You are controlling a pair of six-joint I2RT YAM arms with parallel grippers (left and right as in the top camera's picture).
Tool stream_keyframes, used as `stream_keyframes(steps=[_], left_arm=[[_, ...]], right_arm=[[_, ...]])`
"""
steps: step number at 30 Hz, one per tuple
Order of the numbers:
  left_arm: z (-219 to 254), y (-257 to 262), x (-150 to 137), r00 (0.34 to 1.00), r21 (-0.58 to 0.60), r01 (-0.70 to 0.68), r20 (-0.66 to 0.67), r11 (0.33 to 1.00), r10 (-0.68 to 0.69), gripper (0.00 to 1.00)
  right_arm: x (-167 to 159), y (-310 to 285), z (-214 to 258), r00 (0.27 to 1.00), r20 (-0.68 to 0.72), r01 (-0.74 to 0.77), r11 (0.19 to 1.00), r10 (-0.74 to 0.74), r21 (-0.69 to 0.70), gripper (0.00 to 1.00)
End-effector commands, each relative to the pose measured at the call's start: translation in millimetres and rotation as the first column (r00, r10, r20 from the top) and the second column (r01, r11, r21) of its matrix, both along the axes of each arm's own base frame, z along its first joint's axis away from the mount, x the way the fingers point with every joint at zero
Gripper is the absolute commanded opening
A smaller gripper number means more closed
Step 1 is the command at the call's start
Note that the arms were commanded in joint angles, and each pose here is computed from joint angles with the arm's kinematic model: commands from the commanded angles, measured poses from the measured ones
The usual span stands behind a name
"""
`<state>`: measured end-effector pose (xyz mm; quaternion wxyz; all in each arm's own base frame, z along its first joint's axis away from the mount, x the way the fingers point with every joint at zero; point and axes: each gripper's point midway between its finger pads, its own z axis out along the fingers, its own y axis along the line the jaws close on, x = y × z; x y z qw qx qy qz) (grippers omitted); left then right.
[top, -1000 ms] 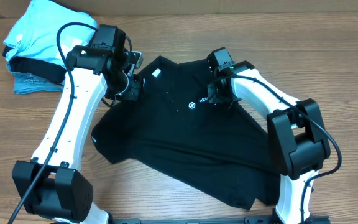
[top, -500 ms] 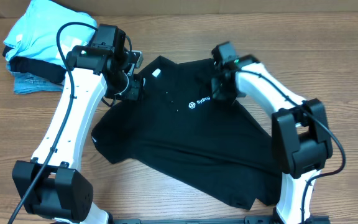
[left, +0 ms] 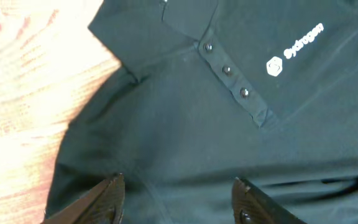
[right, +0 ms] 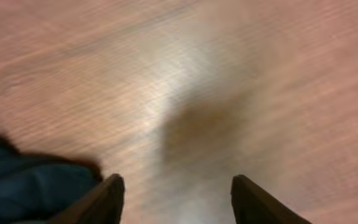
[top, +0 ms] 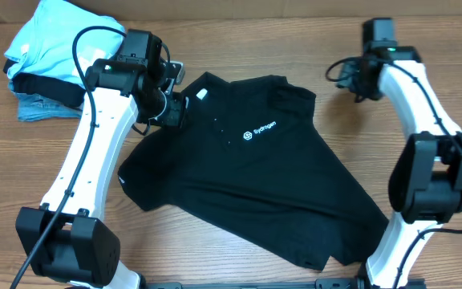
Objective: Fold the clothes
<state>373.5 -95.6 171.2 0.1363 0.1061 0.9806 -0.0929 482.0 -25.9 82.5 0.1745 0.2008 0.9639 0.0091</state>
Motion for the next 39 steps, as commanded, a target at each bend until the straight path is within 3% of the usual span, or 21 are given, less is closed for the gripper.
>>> stream_keyframes(steps=[1, 4, 6, 14, 19, 22, 26, 28, 33, 39], left_arm=[[-7.7, -8.1, 2.9, 0.997, 0.001, 0.069, 0.022, 0.998, -0.069, 0.66], [-19.7, -17.7, 10.7, 0.994, -0.001, 0.095, 0.056, 0.995, -0.095, 0.76], [-32.6, -25.1, 18.6, 0.989, 0.002, 0.123, 0.077, 0.992, -0.123, 0.77], [-126.2, -33.1, 46.9, 0.989, 0.051, 0.148, -0.016, 0.988, -0.148, 0.4], [-173.9, -14.5, 55.0, 0.992, 0.167, 0.116, -0.063, 0.979, -0.107, 0.35], [-188.8, 11.4, 56.3, 0.996, 0.282, 0.056, -0.08, 0.958, -0.034, 0.25], [-199.2, 62.5, 53.1, 0.985, 0.424, -0.1, -0.084, 0.9, 0.149, 0.04], [-198.9, 90.9, 49.7, 0.958, 0.455, -0.216, -0.072, 0.864, 0.278, 0.04], [-202.2, 143.3, 41.2, 0.888, 0.387, -0.373, -0.115, 0.843, 0.445, 0.04], [-191.7, 139.4, 46.5, 0.893, 0.137, -0.392, -0.182, 0.91, 0.412, 0.04]], right_arm=[[-0.8, 15.2, 35.3, 0.998, 0.051, -0.045, 0.989, 0.038, 0.141, 0.57], [-13.4, 31.3, 48.6, 0.993, 0.049, -0.119, 0.969, 0.111, 0.215, 0.56], [-22.2, 39.4, 60.4, 0.99, 0.051, -0.142, 0.96, 0.133, 0.24, 0.56], [-76.9, 66.6, 120.5, 0.982, 0.052, -0.188, 0.926, 0.181, 0.327, 0.56], [-111.0, 67.8, 137.2, 0.983, 0.002, -0.171, 0.926, 0.181, 0.337, 0.56], [-119.9, 66.1, 134.0, 0.984, -0.036, -0.155, 0.93, 0.177, 0.333, 0.58], [-127.7, 61.3, 118.5, 0.982, -0.09, -0.128, 0.94, 0.164, 0.315, 0.61], [-131.3, 56.9, 108.3, 0.982, -0.121, -0.104, 0.95, 0.145, 0.296, 0.6], [-142.6, 39.4, 70.4, 0.976, -0.213, 0.011, 0.973, 0.039, 0.231, 0.66], [-164.5, 36.3, 9.9, 0.956, -0.293, 0.039, 0.974, 0.029, 0.224, 0.72]])
